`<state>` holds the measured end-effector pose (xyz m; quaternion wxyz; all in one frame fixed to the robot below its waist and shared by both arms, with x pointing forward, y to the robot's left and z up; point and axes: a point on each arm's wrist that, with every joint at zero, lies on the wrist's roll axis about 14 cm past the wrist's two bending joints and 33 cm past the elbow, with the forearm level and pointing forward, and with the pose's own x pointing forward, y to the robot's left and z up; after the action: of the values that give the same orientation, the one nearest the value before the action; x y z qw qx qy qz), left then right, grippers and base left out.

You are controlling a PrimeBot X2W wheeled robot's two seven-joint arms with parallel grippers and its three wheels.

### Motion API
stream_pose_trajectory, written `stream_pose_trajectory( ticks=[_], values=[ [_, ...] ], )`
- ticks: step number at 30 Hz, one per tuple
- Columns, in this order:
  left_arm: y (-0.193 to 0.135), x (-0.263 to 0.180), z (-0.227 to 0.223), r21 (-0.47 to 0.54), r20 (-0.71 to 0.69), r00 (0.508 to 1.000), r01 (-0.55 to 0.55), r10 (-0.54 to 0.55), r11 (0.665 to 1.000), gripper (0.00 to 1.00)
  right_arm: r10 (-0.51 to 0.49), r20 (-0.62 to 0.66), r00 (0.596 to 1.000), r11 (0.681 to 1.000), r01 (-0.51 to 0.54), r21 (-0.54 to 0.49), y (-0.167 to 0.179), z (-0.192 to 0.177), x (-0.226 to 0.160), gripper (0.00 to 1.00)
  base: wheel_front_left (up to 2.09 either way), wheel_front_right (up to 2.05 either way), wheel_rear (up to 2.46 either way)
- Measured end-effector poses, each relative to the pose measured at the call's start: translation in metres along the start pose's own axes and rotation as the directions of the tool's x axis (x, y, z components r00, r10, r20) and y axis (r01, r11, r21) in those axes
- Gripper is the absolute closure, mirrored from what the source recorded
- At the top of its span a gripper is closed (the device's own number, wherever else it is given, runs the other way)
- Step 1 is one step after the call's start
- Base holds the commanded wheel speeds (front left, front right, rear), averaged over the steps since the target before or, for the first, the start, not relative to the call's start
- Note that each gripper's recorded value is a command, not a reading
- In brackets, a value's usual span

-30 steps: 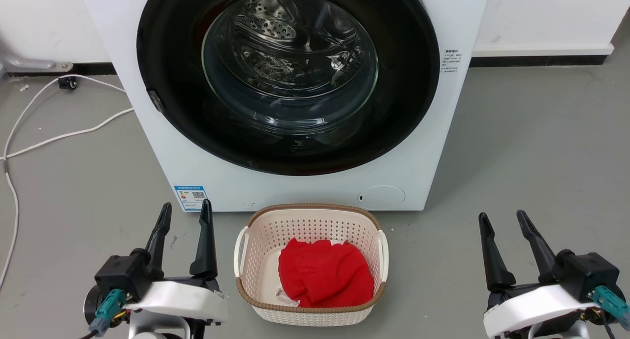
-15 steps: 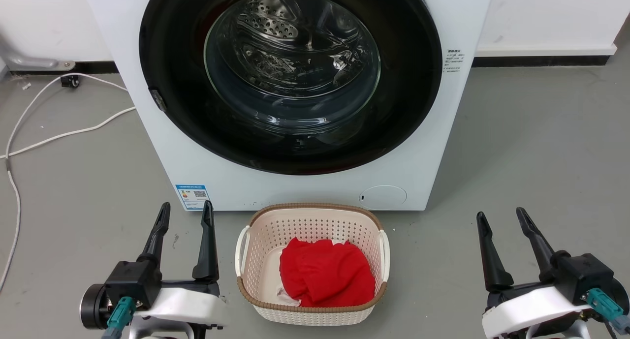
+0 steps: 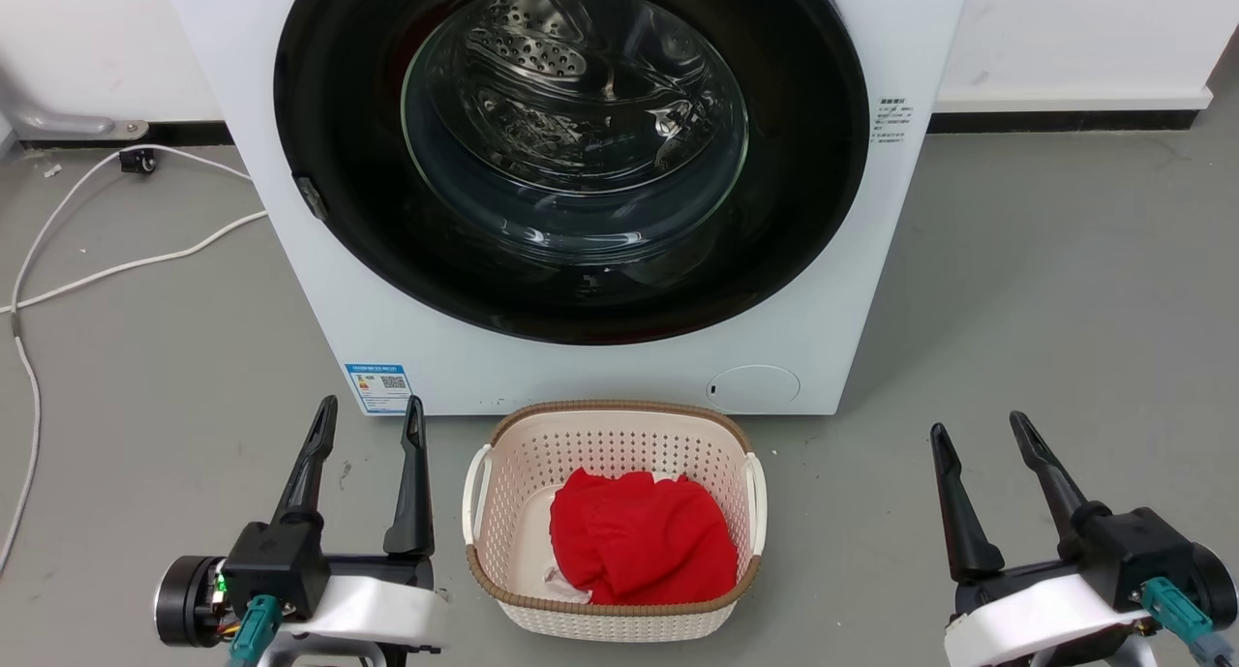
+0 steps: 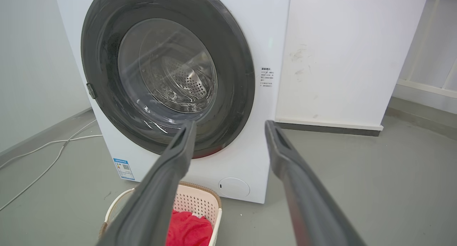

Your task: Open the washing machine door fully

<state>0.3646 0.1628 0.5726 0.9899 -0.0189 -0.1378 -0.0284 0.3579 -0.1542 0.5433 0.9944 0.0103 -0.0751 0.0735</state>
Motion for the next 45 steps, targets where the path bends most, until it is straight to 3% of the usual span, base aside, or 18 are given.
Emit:
stream_pose_trajectory(
  ticks=[17,18,19,23,25,27,31,34,39,42,45],
  values=[
    [0.000,-0.002,-0.001,0.036,0.007,1.000,0.005,-0.005,0.999,0.00,0.015,0.003,1.000,0.999,-0.015,-0.030,0.004,-0.001,0.000,0.02,0.00,0.00,0.00],
    [0.000,-0.002,-0.001,0.036,0.007,1.000,0.004,-0.004,0.999,0.00,0.014,0.002,1.000,1.000,-0.014,-0.020,0.004,-0.002,0.000,0.68,0.00,0.00,0.00],
    [0.000,-0.002,-0.001,0.036,0.006,1.000,0.004,-0.004,0.999,0.00,0.013,0.001,1.000,1.000,-0.013,-0.012,0.004,-0.002,0.000,1.00,0.00,0.00,0.00],
    [0.000,-0.002,-0.002,0.035,0.004,1.000,0.004,-0.004,0.999,0.00,0.005,0.004,1.000,1.000,-0.005,0.029,0.003,-0.003,0.000,1.00,0.00,0.00,0.00],
    [-0.001,-0.001,-0.002,0.037,0.003,1.000,0.004,-0.005,0.999,0.00,-0.021,0.021,1.000,0.987,0.018,0.159,0.000,-0.002,0.000,1.00,0.00,0.00,0.00],
    [-0.001,-0.001,-0.003,0.037,0.002,1.000,0.007,-0.007,0.999,0.00,-0.052,0.041,0.998,0.954,0.038,0.298,-0.003,0.000,0.000,1.00,0.00,0.00,0.00],
    [0.000,-0.001,-0.003,0.037,0.001,1.000,0.003,-0.003,0.999,0.00,-0.141,0.078,0.987,0.829,0.075,0.555,-0.016,0.006,0.003,1.00,0.00,0.00,0.00],
    [0.001,-0.001,-0.004,0.036,-0.002,1.000,0.001,-0.001,0.999,0.00,-0.194,0.084,0.977,0.696,0.077,0.714,-0.023,0.009,0.007,1.00,0.00,0.00,0.00],
    [0.002,0.001,-0.006,0.035,-0.008,1.000,-0.003,0.003,0.999,0.00,-0.313,0.069,0.947,0.345,0.046,0.937,-0.045,0.014,0.022,1.00,0.00,0.00,0.00],
    [0.002,0.004,-0.007,0.034,-0.006,1.000,-0.005,0.006,0.999,0.00,-0.346,0.068,0.936,0.223,0.012,0.975,-0.053,0.019,0.038,1.00,0.00,0.00,0.00],
    [0.002,0.010,-0.008,0.032,-0.005,1.000,-0.005,0.006,0.999,0.00,-0.377,0.076,0.923,0.148,-0.021,0.989,-0.064,0.026,0.059,1.00,0.00,0.00,0.00]
  ],
)
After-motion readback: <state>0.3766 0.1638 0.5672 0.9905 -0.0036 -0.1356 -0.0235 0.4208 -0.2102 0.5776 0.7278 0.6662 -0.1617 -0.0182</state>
